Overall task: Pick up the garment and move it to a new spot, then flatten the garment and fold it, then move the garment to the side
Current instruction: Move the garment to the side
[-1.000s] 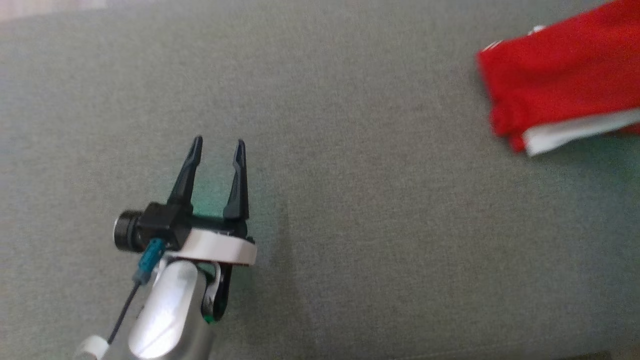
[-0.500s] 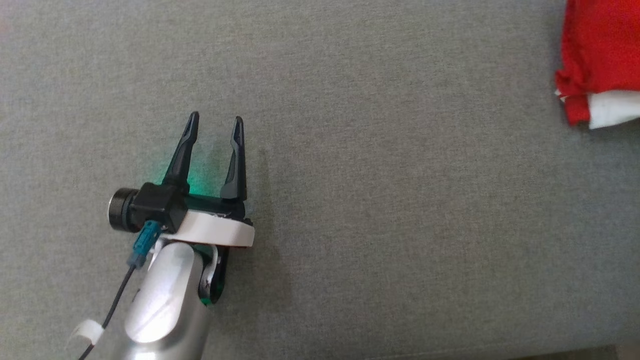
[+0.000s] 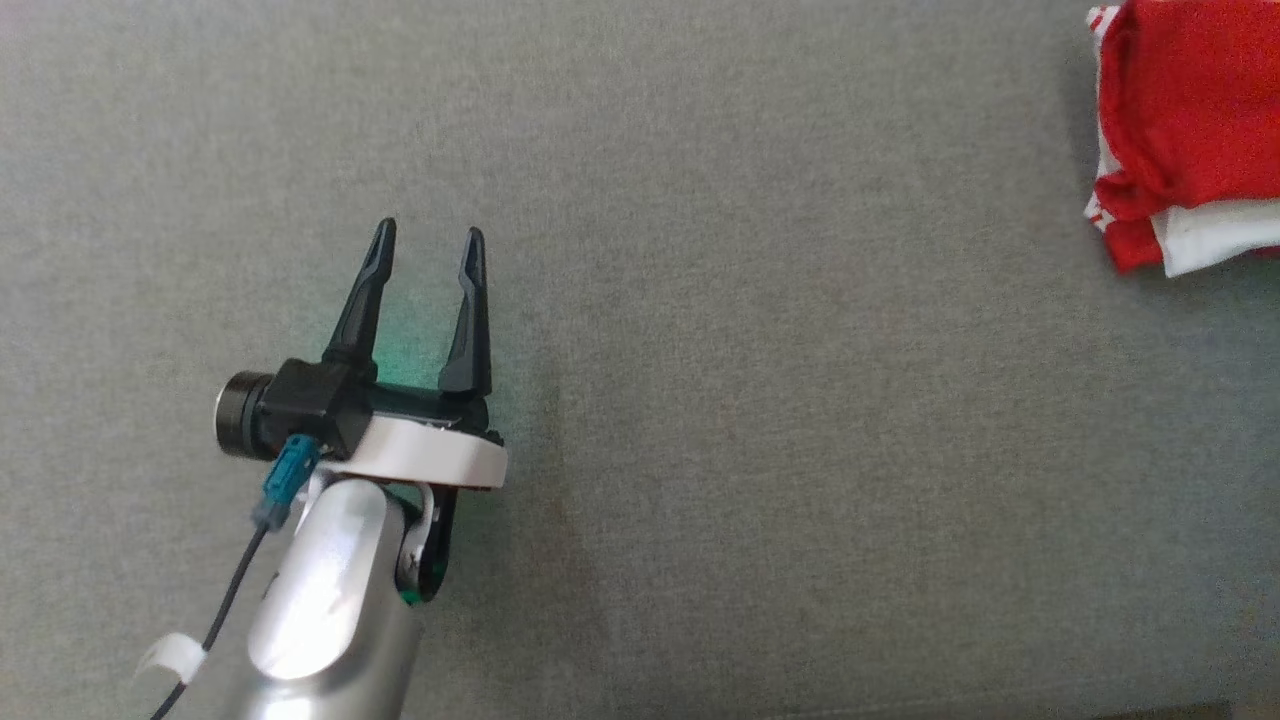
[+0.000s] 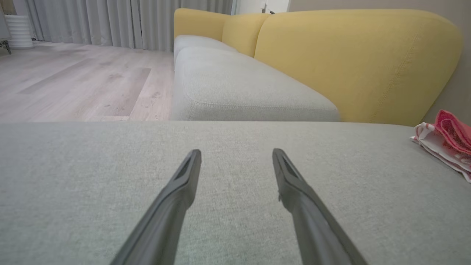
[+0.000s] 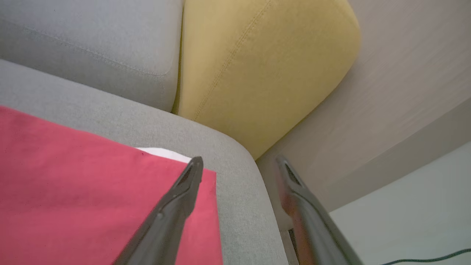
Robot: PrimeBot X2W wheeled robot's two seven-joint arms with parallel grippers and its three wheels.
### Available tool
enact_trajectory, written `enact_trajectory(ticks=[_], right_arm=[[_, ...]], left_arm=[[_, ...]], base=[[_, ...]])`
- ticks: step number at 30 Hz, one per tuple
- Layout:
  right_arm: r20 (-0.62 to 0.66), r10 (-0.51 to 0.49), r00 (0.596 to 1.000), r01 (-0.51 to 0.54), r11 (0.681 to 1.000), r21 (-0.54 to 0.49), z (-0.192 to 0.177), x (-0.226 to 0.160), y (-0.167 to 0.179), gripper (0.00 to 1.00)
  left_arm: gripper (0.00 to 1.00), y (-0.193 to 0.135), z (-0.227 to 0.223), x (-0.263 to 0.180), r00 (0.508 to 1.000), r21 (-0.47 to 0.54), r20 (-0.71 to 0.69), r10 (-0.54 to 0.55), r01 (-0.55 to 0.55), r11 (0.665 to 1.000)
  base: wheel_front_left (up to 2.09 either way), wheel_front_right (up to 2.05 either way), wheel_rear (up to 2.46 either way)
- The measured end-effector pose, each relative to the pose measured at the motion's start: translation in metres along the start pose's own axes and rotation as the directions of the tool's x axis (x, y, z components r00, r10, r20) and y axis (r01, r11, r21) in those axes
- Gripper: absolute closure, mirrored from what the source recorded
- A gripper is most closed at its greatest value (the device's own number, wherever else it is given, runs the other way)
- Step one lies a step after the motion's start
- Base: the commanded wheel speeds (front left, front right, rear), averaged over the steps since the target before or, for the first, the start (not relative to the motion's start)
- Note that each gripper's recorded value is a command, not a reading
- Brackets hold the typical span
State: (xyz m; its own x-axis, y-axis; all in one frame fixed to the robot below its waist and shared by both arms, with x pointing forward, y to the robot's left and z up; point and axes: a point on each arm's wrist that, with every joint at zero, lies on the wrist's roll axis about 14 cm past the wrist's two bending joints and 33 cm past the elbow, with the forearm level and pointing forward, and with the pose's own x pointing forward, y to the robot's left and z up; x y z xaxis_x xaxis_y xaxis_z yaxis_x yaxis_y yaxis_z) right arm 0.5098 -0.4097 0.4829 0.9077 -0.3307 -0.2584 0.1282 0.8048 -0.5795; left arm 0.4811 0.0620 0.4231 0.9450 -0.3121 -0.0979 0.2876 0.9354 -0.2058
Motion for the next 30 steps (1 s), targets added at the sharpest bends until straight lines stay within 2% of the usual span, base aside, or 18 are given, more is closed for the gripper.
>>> enact_trajectory(ticks=[5,8,9,13,18,21,25,28,30], right_arm=[[0.121,0.012,0.993,-0.021,0.997,0.071,0.039,-0.015,0.012,0.0],[0.237,0.009,0.972,-0.045,0.988,0.15,0.076,-0.03,0.02,0.0],[0.305,0.015,0.952,-0.077,0.978,0.192,0.094,-0.043,0.03,0.0],[0.385,0.05,0.921,-0.179,0.935,0.306,0.11,-0.076,0.067,0.0],[0.486,0.055,0.872,-0.296,0.851,0.435,0.133,-0.111,0.104,0.0],[0.503,0.086,0.86,-0.356,0.807,0.472,0.132,-0.128,0.131,0.0],[0.467,0.124,0.876,-0.391,0.749,0.535,0.105,-0.145,0.154,0.0],[0.441,0.185,0.878,-0.424,0.727,0.54,0.087,-0.158,0.176,0.0],[0.428,0.209,0.879,-0.441,0.7,0.562,0.08,-0.165,0.187,0.0]], left_arm=[[0.0,-0.003,0.026,-0.01,0.998,0.012,0.056,0.01,-0.01,1.0],[0.0,-0.001,0.036,-0.024,0.997,0.011,0.075,0.031,-0.032,0.999],[0.0,0.002,0.043,-0.033,0.994,0.0,0.092,0.055,-0.055,0.998],[0.0,0.003,0.06,-0.05,0.988,0.007,0.134,0.076,-0.077,0.997],[0.0,0.01,0.073,-0.07,0.98,0.017,0.17,0.106,-0.11,0.994],[0.0,0.014,0.076,-0.079,0.976,0.015,0.179,0.124,-0.129,0.992],[0.0,0.02,0.072,-0.09,0.974,0.001,0.171,0.151,-0.154,0.988],[0.0,0.023,0.07,-0.096,0.972,-0.002,0.166,0.168,-0.17,0.985],[0.0,0.023,0.071,-0.097,0.971,-0.004,0.17,0.17,-0.172,0.985]], base=[[0.0,0.0,0.0],[0.0,0.0,0.0],[0.0,0.0,0.0],[0.0,0.0,0.0],[0.0,0.0,0.0],[0.0,0.0,0.0],[0.0,0.0,0.0],[0.0,0.0,0.0],[0.0,0.0,0.0]])
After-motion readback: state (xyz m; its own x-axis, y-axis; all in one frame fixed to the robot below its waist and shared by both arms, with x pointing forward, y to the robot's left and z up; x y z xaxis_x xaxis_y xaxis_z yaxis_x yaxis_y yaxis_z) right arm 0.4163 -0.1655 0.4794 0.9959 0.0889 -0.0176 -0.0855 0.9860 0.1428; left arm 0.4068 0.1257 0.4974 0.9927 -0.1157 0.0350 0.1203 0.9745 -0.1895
